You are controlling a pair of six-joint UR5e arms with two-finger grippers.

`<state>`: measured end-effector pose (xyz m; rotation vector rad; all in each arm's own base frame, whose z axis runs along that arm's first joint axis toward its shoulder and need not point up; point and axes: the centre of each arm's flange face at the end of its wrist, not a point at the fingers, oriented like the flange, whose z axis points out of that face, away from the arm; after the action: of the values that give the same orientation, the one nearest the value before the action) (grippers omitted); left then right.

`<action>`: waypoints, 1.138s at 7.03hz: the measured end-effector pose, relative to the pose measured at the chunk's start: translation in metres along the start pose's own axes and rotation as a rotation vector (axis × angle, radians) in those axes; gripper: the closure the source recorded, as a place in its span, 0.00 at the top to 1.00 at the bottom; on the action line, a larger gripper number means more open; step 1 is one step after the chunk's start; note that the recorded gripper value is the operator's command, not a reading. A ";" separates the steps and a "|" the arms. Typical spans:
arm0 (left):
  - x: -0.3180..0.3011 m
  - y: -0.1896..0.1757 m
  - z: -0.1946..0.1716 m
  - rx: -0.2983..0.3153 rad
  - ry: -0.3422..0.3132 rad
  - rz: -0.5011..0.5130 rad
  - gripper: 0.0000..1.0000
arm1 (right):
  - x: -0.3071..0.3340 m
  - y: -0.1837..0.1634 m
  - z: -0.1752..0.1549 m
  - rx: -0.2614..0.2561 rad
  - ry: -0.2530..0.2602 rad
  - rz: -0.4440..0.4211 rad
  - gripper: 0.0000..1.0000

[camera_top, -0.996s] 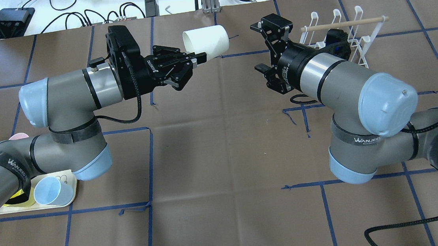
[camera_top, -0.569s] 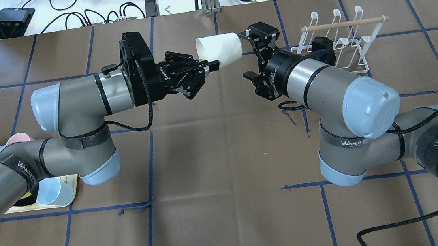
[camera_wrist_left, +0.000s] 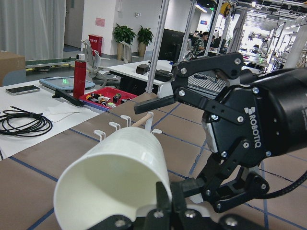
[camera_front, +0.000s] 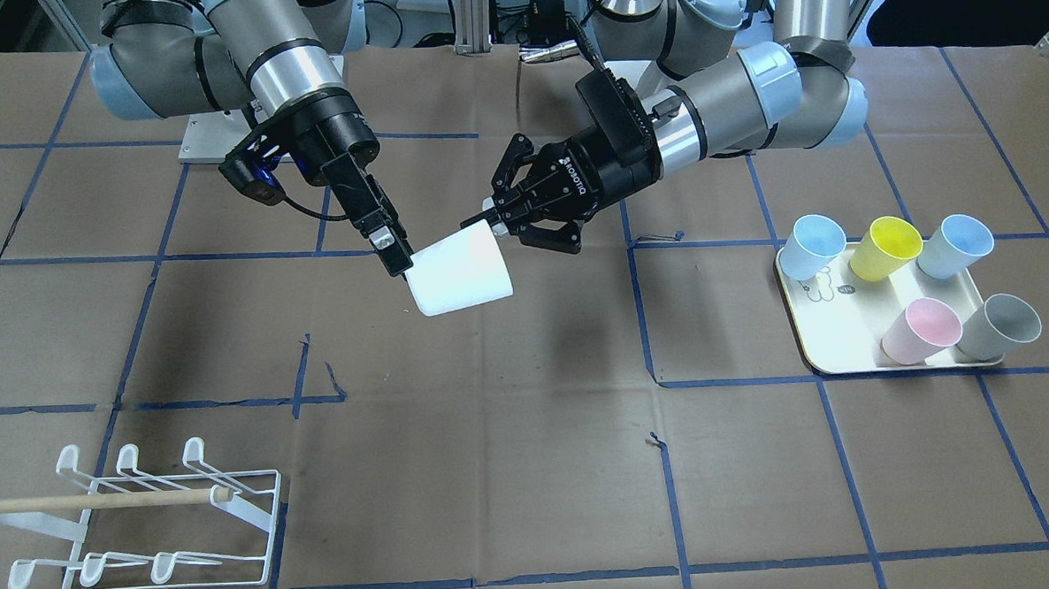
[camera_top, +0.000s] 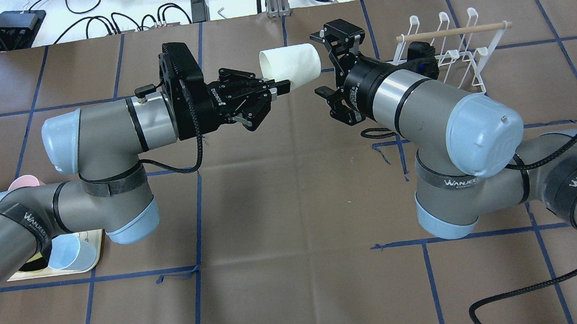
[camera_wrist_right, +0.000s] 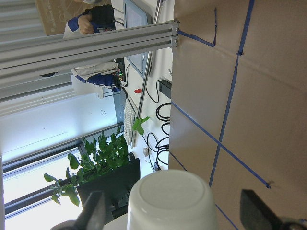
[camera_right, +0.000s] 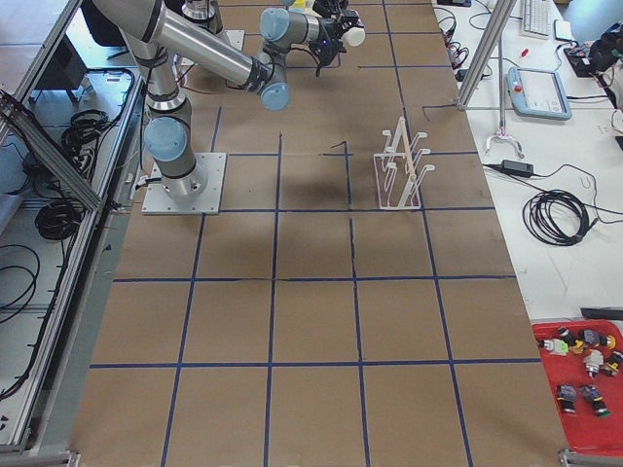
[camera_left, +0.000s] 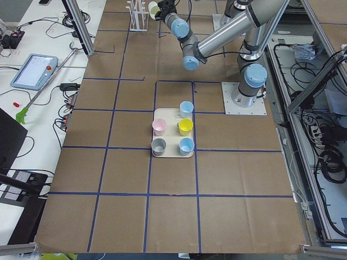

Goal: Transfer IKEA cup to right arm and place on rack

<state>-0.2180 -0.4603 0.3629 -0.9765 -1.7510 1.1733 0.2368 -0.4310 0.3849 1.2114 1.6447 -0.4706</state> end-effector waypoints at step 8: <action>0.001 -0.003 -0.002 0.004 -0.003 0.001 0.11 | -0.006 0.010 0.024 -0.014 0.012 -0.015 0.75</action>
<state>-0.2175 -0.4595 0.3666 -0.9737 -1.7503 1.1784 0.2569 -0.4479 0.3819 1.1942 1.6659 -0.4614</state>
